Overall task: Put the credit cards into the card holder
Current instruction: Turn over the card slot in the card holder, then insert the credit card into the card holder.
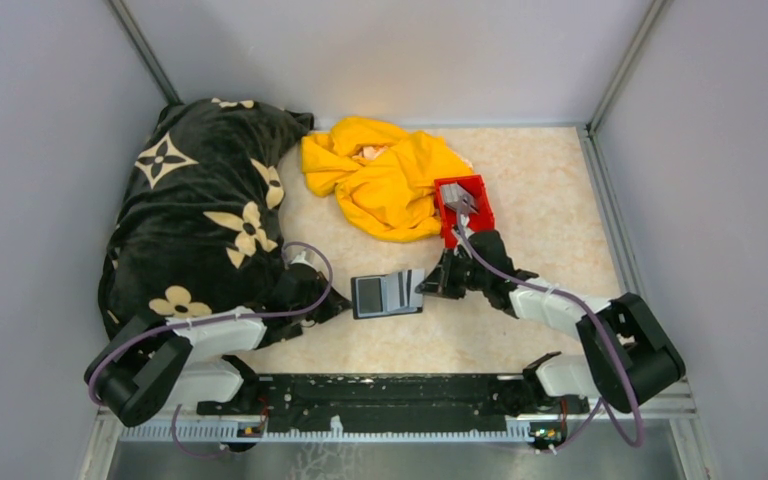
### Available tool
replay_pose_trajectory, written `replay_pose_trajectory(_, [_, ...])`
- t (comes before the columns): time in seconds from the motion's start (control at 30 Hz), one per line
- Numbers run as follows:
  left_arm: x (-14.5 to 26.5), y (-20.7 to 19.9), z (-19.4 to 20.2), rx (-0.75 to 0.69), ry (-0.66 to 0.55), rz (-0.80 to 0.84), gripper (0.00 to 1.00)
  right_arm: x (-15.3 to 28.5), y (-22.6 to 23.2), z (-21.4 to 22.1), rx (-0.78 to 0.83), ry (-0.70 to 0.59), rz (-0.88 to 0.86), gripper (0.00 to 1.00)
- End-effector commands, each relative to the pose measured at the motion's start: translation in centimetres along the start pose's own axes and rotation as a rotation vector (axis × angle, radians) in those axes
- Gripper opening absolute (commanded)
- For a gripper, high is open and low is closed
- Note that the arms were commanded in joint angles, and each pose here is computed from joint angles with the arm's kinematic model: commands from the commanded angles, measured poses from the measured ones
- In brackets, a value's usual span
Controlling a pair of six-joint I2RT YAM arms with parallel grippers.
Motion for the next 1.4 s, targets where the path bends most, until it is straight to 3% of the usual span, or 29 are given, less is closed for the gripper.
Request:
replay_pose_trajectory(0.0, [0.0, 2.4, 1.8, -0.019, 0.072, -0.096, 0.08, -0.4, 3.1, -2.3, 0.055, -0.042, -0.093, 0.0])
replay_pose_trajectory(0.67, [-0.2, 2.3, 2.1, -0.023, 0.084, -0.089, 0.07, -5.0, 5.2, -0.2, 0.112, 0.055, -0.084, 0.0])
replay_pose_trajectory(0.97, [0.6, 2.2, 1.0, -0.046, 0.05, -0.122, 0.06, -4.8, 4.8, -0.5, 0.137, 0.039, -0.046, 0.0])
replay_pose_trajectory(1.2, [1.8, 1.8, -0.5, -0.074, -0.016, -0.141, 0.17, -4.5, 4.5, -0.9, 0.135, 0.035, -0.044, 0.0])
replay_pose_trajectory(1.37, [1.6, 0.6, -0.8, -0.1, -0.014, -0.083, 0.19, -4.1, 4.1, -1.1, 0.132, 0.033, -0.043, 0.0])
Point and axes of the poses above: each gripper's point midway between its finger pads, its own x axis back along the fingers, its own y axis along the line the jaws close on, z = x × y, the point moved 2 cm from there along x, back along the fingers, and after that the axes turned 3 degrees about -x, right-handed, at the moved point
